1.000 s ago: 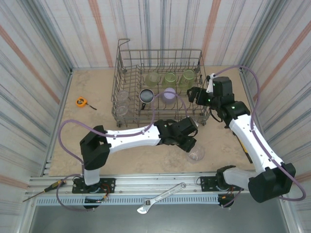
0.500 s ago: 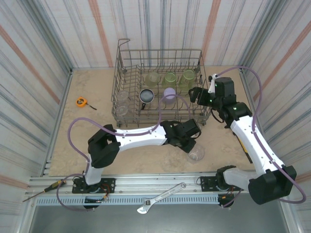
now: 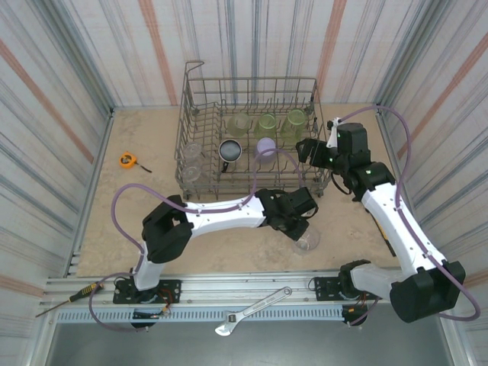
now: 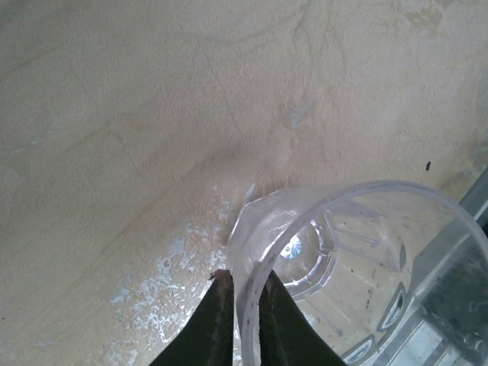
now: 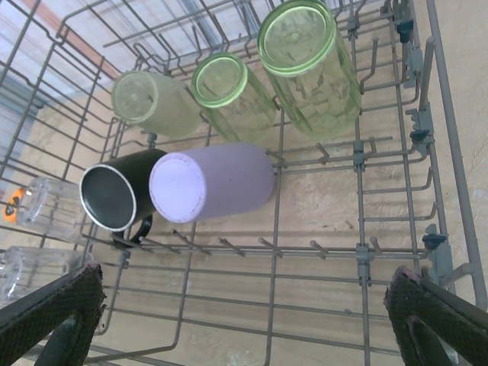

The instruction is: Load the cups into the dish rack

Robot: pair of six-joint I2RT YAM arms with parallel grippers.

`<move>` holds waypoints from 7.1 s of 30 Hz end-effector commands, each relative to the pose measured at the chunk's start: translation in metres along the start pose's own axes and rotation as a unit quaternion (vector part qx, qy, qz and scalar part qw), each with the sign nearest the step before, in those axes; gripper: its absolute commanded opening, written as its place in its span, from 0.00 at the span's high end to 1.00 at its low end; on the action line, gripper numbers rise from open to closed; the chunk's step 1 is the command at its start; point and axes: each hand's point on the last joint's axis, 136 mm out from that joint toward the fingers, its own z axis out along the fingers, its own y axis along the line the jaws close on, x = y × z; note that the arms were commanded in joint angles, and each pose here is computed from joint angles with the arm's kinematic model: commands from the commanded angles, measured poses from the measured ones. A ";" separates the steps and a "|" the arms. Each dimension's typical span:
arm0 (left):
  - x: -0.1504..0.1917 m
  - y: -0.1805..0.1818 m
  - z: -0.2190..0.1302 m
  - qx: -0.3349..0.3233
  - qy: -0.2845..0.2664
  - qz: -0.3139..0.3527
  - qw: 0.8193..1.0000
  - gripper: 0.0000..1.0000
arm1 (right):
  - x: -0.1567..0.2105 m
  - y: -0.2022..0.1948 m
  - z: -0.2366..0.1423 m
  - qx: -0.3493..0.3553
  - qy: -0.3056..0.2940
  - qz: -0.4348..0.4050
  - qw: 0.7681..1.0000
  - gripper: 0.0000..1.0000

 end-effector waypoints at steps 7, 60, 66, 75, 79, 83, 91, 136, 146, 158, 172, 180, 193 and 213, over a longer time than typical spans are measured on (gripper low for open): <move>-0.001 -0.002 -0.002 -0.009 0.009 0.011 1.000 1.00 | -0.002 -0.004 -0.012 0.001 -0.015 0.015 1.000 0.01; -0.089 0.097 -0.251 0.001 -0.245 -0.072 0.967 1.00 | -0.017 0.006 -0.009 -0.050 -0.023 0.041 0.998 0.01; -0.091 0.129 -0.276 -0.003 -0.271 -0.094 0.958 1.00 | -0.022 0.015 -0.010 -0.074 -0.029 0.041 0.996 0.01; -0.096 0.185 -0.289 0.018 -0.285 -0.144 0.948 1.00 | -0.027 0.032 -0.015 -0.123 -0.038 0.055 0.990 0.01; -0.096 0.213 -0.291 0.038 -0.293 -0.175 0.939 1.00 | -0.028 0.041 -0.014 -0.150 -0.038 0.063 0.986 0.01; -0.098 0.239 -0.298 0.058 -0.306 -0.204 0.928 1.00 | -0.028 0.049 -0.009 -0.170 -0.032 0.071 0.982 0.01; -0.109 0.283 -0.310 0.126 -0.335 -0.250 0.900 1.00 | -0.026 0.075 0.004 -0.209 -0.022 0.078 0.974 0.01; -0.083 0.364 -0.314 0.329 -0.372 -0.327 0.804 1.00 | -0.044 0.260 0.091 -0.522 0.046 0.078 0.848 0.01; -0.085 0.365 -0.314 0.343 -0.373 -0.328 0.797 1.00 | -0.047 0.279 0.098 -0.547 0.053 0.072 0.832 0.01; -0.085 0.364 -0.313 0.347 -0.372 -0.328 0.796 1.00 | -0.055 0.296 0.104 -0.582 0.045 0.074 0.808 0.06; -0.086 0.363 -0.311 0.354 -0.368 -0.328 0.795 1.00 | -0.060 0.304 0.103 -0.608 0.049 0.093 0.787 0.36; -0.084 0.367 -0.314 0.348 -0.373 -0.333 0.793 0.86 | -0.067 0.303 0.099 -0.608 0.038 0.093 0.788 0.52; -0.063 0.393 -0.344 0.280 -0.415 -0.346 0.793 0.44 | -0.072 0.292 0.106 -0.554 0.016 0.068 0.829 0.57; -0.025 0.435 -0.365 0.166 -0.438 -0.386 0.794 0.13 | -0.070 0.259 0.130 -0.326 -0.025 -0.083 0.941 0.59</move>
